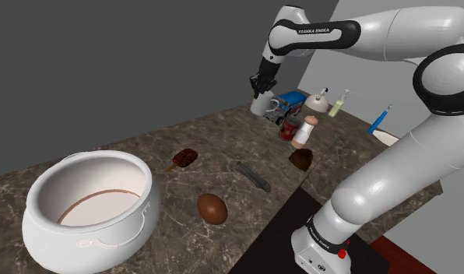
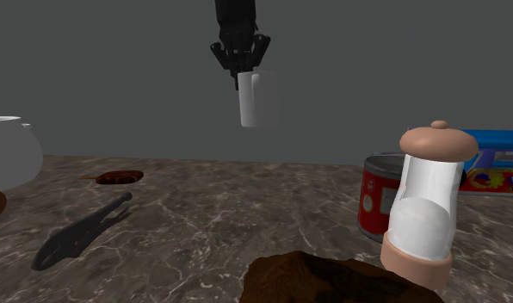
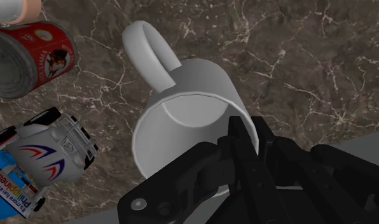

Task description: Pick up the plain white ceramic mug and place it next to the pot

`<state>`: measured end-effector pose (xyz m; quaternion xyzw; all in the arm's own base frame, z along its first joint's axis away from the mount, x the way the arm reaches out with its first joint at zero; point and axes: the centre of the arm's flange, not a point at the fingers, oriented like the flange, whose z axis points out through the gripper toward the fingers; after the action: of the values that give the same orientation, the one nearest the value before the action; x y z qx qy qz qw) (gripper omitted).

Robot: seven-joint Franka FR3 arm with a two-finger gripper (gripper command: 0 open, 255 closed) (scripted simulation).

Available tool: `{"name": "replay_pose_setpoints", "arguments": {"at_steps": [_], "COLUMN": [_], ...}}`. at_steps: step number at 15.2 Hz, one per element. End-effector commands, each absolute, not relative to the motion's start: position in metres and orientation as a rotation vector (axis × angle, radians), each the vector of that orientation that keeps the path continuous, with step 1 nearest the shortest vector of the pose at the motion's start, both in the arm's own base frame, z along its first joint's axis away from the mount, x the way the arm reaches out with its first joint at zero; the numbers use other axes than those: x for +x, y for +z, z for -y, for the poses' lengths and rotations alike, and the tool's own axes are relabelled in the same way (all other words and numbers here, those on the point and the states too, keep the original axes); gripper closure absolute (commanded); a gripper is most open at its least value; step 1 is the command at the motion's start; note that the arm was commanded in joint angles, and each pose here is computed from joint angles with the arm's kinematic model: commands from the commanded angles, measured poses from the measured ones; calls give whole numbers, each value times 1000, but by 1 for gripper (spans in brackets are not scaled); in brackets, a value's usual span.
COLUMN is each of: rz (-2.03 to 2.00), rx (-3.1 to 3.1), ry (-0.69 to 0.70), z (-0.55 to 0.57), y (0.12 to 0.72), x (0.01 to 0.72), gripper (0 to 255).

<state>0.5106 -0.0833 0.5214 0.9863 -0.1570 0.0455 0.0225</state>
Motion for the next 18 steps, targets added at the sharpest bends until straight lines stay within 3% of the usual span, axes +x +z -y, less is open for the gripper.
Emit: {"name": "replay_pose_setpoints", "arguments": {"at_steps": [1, 14, 18], "rz": [486, 486, 486], "rx": [3055, 3055, 3055], "ry": [140, 140, 140], "z": [83, 82, 36], "y": [532, 598, 598], "x": [509, 509, 485], "gripper": [255, 255, 255]}}
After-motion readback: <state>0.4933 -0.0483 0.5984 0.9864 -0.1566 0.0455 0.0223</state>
